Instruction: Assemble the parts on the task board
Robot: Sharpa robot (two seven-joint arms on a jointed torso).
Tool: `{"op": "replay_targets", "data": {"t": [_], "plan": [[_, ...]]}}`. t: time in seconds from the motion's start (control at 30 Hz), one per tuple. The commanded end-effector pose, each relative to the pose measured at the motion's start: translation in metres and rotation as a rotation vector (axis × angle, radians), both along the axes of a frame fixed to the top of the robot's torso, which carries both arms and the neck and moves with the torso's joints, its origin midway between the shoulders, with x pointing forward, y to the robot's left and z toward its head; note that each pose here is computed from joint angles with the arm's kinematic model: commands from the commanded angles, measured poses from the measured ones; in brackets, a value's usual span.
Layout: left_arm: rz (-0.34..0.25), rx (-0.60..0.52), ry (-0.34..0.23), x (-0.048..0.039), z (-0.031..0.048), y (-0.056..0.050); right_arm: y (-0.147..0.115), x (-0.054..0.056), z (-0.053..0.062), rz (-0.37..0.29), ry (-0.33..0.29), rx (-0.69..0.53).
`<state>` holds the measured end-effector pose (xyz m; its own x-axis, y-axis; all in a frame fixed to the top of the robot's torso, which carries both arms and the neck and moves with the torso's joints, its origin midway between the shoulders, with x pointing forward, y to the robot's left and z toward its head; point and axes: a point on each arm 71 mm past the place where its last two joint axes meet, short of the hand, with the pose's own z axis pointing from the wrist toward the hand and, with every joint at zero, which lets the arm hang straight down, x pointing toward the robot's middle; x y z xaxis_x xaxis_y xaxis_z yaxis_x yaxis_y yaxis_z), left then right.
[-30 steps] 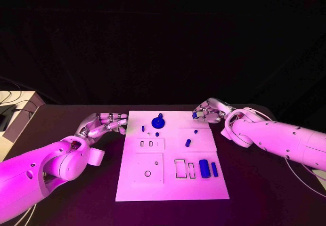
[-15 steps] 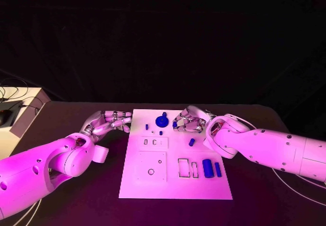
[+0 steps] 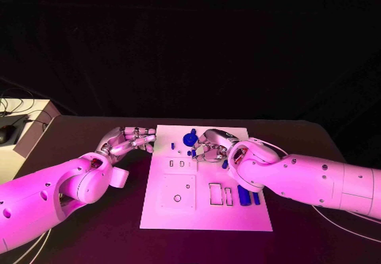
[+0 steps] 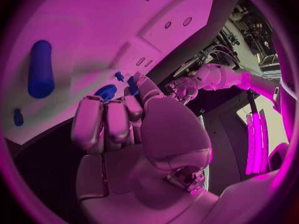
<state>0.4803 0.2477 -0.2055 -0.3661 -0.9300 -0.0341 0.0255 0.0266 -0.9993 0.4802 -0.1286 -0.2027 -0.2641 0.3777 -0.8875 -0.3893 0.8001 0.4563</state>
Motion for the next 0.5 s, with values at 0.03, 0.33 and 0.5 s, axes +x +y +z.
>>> {"op": "replay_targets", "data": {"t": [0.03, 0.33, 0.5], "plan": [[-0.001, 0.003, -0.005, -0.0004, 0.0003, 0.0005, 0.0063, -0.0042, -0.0024, 0.026, -0.02, -0.085], [-0.002, 0.002, -0.004, -0.0005, 0.0004, 0.0002, 0.0136, -0.0098, -0.0073, 0.036, -0.024, -0.118], [-0.002, 0.002, -0.004, -0.0005, 0.0003, 0.0002, 0.0157, -0.0126, -0.009, 0.036, -0.028, -0.133]]}}
